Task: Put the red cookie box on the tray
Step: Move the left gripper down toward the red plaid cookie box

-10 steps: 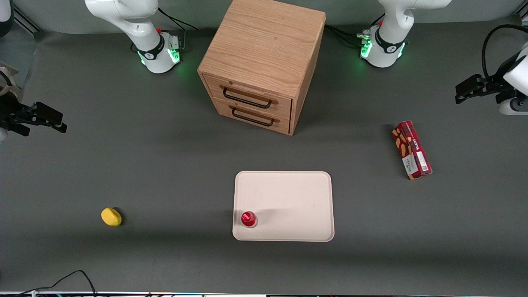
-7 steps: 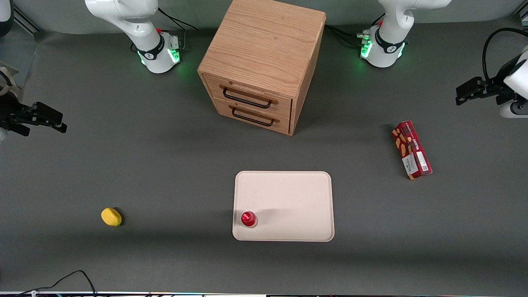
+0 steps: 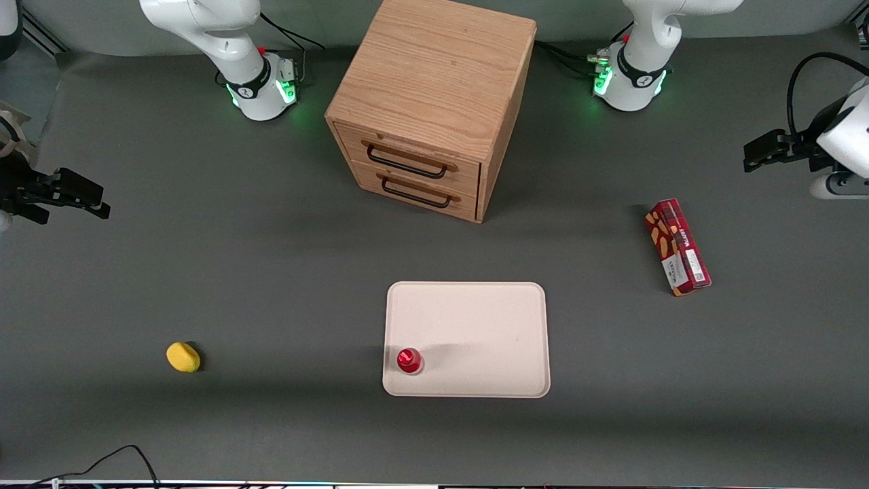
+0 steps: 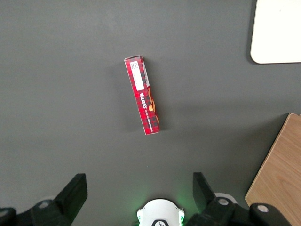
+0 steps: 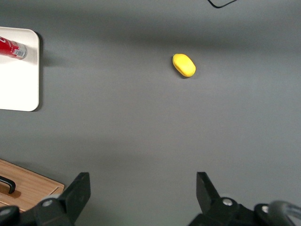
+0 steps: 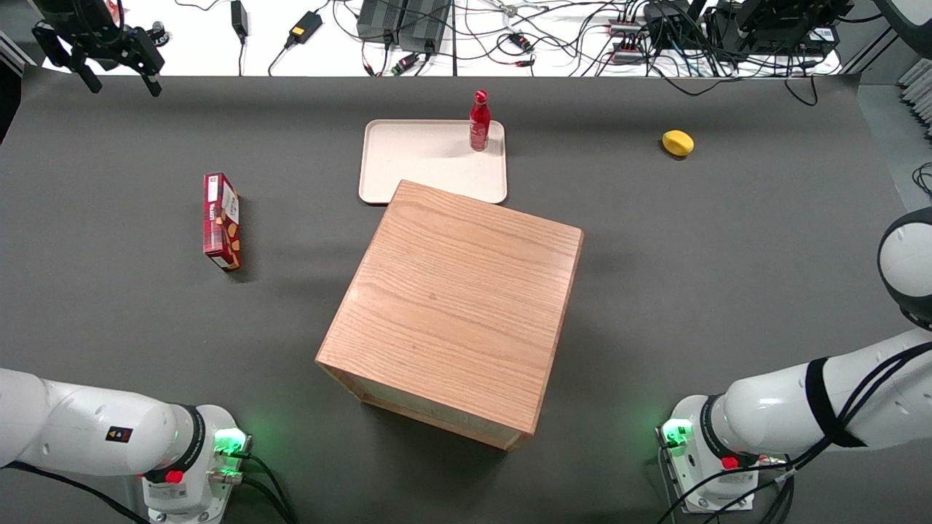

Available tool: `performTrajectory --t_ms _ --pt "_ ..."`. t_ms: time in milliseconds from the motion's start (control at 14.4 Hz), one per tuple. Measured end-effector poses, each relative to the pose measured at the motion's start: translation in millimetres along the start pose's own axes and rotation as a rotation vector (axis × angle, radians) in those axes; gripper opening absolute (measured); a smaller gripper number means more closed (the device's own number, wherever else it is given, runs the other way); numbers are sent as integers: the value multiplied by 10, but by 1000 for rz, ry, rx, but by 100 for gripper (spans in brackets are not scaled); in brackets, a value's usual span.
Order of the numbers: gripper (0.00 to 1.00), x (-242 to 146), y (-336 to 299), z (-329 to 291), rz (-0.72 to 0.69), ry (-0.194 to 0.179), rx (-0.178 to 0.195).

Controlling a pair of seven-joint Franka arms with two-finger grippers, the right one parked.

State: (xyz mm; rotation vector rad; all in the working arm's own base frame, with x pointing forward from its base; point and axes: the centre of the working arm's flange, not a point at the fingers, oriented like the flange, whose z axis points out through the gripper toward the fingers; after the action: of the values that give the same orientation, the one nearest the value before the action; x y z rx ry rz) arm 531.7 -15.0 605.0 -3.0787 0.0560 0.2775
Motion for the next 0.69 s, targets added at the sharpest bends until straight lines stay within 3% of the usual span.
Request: performTrajectory --t_ms 347,694 --pt "100 390 -60 954 -20 -15 3" --pt "100 740 -162 2095 -175 -55 -36"
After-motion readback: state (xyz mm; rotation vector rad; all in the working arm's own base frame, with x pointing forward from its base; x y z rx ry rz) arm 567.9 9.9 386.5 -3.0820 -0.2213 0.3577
